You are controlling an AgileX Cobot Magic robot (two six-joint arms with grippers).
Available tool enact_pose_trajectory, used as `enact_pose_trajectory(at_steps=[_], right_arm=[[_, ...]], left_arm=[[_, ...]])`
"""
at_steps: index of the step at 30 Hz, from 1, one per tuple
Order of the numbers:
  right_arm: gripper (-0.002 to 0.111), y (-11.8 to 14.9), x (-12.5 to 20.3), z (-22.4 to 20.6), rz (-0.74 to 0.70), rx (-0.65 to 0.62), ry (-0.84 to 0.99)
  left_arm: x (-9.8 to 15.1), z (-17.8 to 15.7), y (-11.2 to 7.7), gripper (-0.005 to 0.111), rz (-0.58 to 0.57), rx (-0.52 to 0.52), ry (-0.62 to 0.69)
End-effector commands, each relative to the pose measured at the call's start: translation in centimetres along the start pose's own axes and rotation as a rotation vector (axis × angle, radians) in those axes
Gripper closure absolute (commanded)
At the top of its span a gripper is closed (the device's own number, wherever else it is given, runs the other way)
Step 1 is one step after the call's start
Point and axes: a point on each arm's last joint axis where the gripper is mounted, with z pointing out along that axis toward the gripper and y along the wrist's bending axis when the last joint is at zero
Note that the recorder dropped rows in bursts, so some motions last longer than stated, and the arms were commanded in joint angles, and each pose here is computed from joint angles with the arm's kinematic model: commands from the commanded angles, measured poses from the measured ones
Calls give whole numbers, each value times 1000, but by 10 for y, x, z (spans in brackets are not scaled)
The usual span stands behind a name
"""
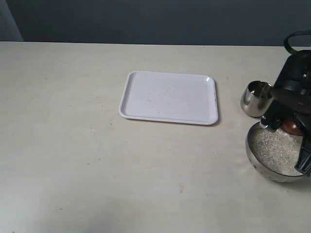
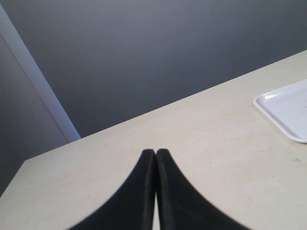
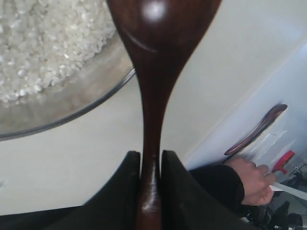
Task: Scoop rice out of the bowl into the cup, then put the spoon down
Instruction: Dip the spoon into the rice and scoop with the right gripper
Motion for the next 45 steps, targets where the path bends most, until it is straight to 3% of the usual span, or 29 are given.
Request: enact_pose_trajectory(at_steps=[1, 12, 37, 45], right_arm=[[109, 1, 0, 1, -13, 12, 4], [109, 29, -23, 1, -147, 62, 24], [109, 40, -27, 8, -123, 18, 68], [109, 62, -41, 5, -213, 64, 66]], left_arm=[[-2, -1, 0, 106, -8, -2, -18], [-2, -1, 0, 106, -8, -2, -18], [-2, -1, 0, 106, -8, -2, -18], [-2, -1, 0, 106, -8, -2, -18]])
